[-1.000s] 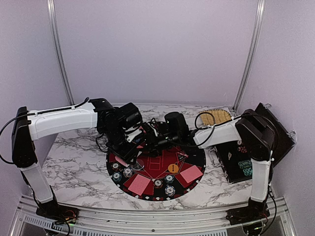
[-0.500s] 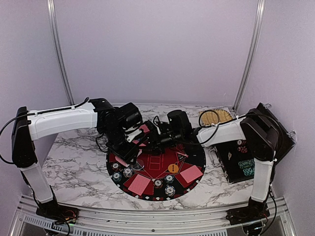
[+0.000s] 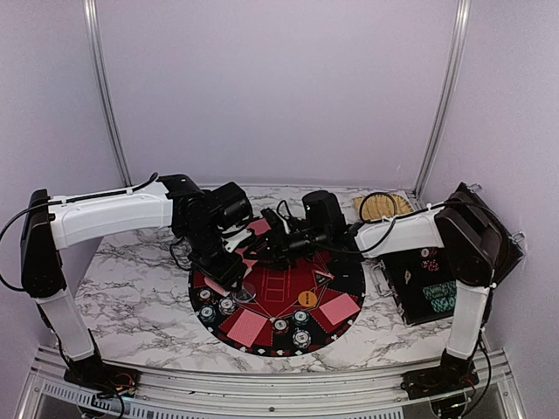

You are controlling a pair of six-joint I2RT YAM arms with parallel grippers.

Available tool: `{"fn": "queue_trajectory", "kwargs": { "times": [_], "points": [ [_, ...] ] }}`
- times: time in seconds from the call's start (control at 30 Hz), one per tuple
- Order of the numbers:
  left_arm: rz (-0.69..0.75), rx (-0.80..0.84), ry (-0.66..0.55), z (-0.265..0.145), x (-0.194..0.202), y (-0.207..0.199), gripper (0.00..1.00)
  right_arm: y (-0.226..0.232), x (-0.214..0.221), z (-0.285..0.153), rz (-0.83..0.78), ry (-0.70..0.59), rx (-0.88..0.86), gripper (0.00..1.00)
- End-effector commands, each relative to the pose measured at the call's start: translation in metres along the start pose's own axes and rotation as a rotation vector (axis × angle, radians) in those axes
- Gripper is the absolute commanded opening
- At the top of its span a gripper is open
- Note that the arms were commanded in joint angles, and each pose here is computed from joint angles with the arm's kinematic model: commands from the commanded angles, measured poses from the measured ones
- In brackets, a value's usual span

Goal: Distribute texas hold em gaming equipment
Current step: Pick up the poker card from the face-down deck piles.

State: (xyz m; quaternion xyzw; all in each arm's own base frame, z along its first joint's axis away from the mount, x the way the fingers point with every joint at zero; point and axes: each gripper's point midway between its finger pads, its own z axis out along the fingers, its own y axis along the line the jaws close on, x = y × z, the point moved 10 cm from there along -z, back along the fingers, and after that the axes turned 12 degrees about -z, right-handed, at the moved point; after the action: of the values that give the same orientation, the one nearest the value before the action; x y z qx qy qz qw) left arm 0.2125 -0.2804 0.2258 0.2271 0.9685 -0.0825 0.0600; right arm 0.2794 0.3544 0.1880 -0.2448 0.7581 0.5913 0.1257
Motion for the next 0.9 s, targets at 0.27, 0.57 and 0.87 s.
{"fn": "queue_trajectory", "kwargs": {
  "times": [0.27,0.57,0.87],
  "points": [
    [-0.005,0.001,0.001,-0.004,0.002,0.000,0.38,0.014,-0.005,-0.016,-0.029,-0.036,-0.002,0.32],
    [-0.013,-0.015,0.007,-0.001,0.002,0.001,0.38,0.018,-0.004,-0.019,-0.035,-0.043,-0.011,0.16],
    [-0.019,-0.025,0.009,0.000,0.002,0.002,0.38,0.020,-0.003,-0.021,-0.031,-0.048,-0.013,0.01]
  ]
}}
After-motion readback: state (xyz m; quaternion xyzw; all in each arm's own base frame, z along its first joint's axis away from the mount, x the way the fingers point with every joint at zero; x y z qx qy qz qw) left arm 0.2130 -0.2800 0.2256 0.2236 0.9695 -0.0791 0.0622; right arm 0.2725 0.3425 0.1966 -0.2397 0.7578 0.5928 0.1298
